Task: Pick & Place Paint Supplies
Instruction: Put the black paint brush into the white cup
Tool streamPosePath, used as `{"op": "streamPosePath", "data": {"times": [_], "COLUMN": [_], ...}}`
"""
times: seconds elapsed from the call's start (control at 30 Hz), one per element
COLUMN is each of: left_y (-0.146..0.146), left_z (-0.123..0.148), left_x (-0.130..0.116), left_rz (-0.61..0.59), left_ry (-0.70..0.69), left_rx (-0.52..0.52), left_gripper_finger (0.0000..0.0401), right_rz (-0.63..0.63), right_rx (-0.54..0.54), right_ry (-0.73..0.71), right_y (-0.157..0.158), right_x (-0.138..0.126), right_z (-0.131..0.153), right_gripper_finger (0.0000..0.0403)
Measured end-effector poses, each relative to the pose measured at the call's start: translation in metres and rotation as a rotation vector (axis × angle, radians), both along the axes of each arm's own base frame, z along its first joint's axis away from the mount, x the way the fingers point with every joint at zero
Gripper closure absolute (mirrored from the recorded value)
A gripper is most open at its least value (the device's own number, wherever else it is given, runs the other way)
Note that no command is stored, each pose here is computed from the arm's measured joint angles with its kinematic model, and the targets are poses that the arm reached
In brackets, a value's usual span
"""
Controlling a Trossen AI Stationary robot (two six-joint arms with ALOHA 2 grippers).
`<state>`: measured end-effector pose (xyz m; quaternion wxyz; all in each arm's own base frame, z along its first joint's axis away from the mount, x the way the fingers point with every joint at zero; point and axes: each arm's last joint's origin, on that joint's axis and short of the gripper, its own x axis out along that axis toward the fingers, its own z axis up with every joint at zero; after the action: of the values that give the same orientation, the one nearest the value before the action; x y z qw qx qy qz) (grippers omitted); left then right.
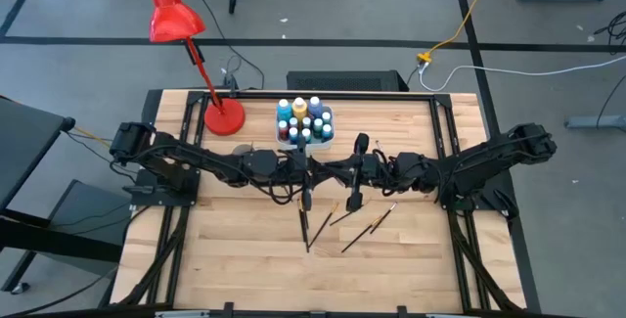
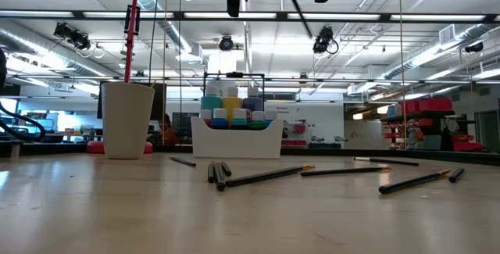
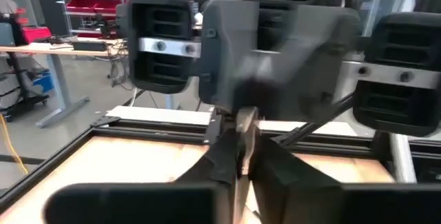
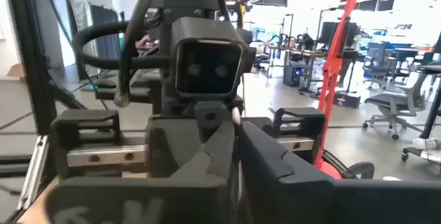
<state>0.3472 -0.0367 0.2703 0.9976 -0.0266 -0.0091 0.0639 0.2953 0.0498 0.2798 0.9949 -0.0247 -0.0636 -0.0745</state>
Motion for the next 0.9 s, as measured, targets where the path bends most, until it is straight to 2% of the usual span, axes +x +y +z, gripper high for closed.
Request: {"op": "streamPosePath", "data": {"times": [0.03,0.13,0.27,0.37,0.5,0.63,0.77,0.9], "left_y": [0.0,0.0,-0.001,-0.005,-0.011,-0.016,-0.02,-0.018], "left_z": [0.0,-0.002,-0.007,-0.014,-0.009,0.016,0.043,0.055], "left_x": [0.0,0.0,0.0,-0.002,-0.015,-0.045,-0.089,-0.133], "left_rz": [-0.004,-0.003,-0.006,0.013,0.074,0.186,0.31,0.47], "left_ry": [0.005,0.021,0.07,0.135,0.208,0.236,0.256,0.283], "left_rx": [0.001,-0.027,-0.063,-0.083,-0.085,-0.06,-0.063,-0.058], "left_gripper_finger": [0.0377,0.0379,0.0361,0.0366,0.0378,0.0378,0.0364,0.0374], "right_rz": [-0.005,-0.001,0.018,0.033,0.072,0.1,0.115,0.118], "right_rx": [-0.004,-0.011,-0.027,-0.032,-0.043,-0.025,-0.024,-0.03], "right_ry": [0.012,0.066,0.114,0.132,0.185,0.25,0.278,0.282], "right_y": [0.0,0.002,0.008,0.014,0.022,0.03,0.035,0.036], "right_x": [0.0,0.0,-0.001,-0.002,-0.004,-0.007,-0.008,-0.009], "right_z": [-0.001,-0.006,-0.011,-0.013,-0.018,-0.025,-0.028,-0.028], "right_gripper_finger": [0.0358,0.0321,0.0276,0.0255,0.0242,0.0243,0.0248,0.0253]}}
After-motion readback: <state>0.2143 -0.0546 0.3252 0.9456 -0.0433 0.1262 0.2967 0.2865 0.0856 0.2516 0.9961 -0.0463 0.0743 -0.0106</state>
